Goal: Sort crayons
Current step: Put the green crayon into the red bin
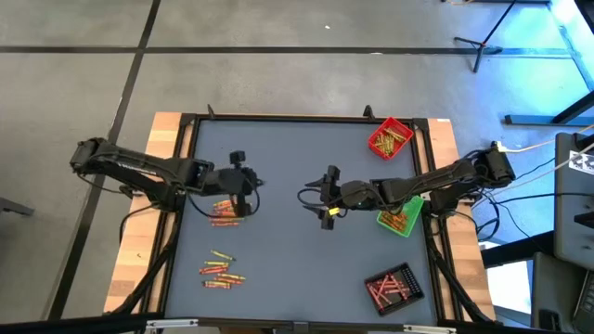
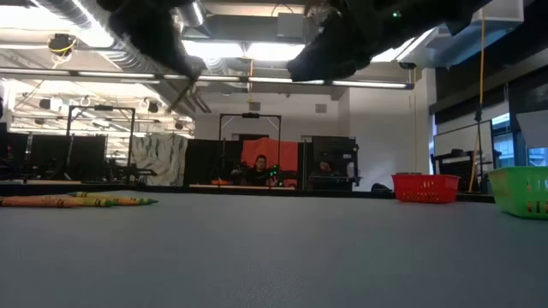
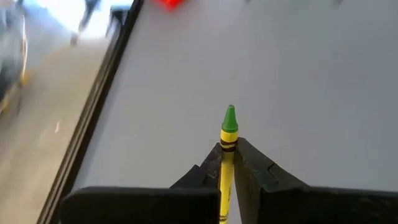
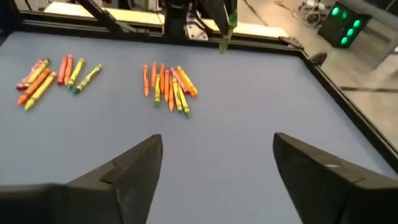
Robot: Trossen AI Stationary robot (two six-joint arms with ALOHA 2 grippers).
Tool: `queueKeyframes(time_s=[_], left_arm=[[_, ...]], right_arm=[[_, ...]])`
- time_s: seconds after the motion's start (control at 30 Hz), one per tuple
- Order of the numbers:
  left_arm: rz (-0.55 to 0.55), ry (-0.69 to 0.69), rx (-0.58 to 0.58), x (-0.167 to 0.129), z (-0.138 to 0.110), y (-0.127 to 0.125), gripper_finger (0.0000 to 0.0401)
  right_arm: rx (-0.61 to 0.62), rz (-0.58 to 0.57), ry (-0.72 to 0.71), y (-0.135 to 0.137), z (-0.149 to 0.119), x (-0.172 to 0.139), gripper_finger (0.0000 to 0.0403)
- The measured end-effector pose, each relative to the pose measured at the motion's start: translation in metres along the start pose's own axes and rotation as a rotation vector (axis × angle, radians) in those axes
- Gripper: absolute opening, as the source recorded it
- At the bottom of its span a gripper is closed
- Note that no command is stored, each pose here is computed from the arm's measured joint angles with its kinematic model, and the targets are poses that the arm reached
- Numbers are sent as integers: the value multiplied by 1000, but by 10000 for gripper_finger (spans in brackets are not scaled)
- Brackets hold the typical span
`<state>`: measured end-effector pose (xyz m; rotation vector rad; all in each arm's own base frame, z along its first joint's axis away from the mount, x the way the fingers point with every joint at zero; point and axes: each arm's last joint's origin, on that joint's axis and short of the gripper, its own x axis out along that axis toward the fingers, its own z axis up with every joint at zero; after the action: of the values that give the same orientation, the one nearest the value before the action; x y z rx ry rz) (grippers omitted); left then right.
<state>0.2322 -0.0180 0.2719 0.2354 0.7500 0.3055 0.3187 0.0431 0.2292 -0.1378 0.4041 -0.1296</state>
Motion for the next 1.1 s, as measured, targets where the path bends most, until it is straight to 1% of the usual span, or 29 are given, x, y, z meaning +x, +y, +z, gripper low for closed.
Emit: queueKeyframes(time_s=[0.07, 0.13, 0.17, 0.27, 0.3, 0.37, 0.47, 0.57, 0.63, 0.73, 0.87, 0.97, 1.1], left_arm=[[-20, -94, 28, 4, 4, -6, 8], [-38, -178, 43, 8, 5, -12, 8], [-48, -220, 45, 10, 5, -13, 8], [-95, -353, 33, 15, 4, -18, 8], [-105, -386, 33, 17, 2, -20, 8], [-116, -464, 16, 19, 0, -21, 8], [-138, -539, -7, 21, -5, -23, 8], [-169, -598, -18, 23, -10, -25, 8], [-171, -634, -31, 24, -13, -26, 8], [-187, -677, -40, 27, -14, -28, 8], [-203, -676, -33, 31, -15, -31, 8], [-204, -670, -30, 32, -15, -32, 8], [-213, -670, -28, 32, -15, -32, 8]], right_arm=[[-23, 4, -1, 1, -2, 3, 316], [-31, 16, -45, 3, 0, 7, 319], [-44, 18, -43, 4, -1, 7, 320], [-46, 39, -108, 6, 2, 13, 320], [-55, 43, -107, 6, 1, 14, 320], [-57, 47, -156, 8, 2, 19, 321], [-70, 43, -183, 10, 0, 26, 318], [-67, 40, -215, 13, 1, 32, 303], [-60, 48, -251, 15, 6, 39, 287], [-69, 59, -255, 18, 7, 49, 255], [-80, 57, -264, 21, 12, 60, 203], [-91, 58, -262, 22, 13, 62, 152], [-106, 60, -269, 22, 16, 62, 71]])
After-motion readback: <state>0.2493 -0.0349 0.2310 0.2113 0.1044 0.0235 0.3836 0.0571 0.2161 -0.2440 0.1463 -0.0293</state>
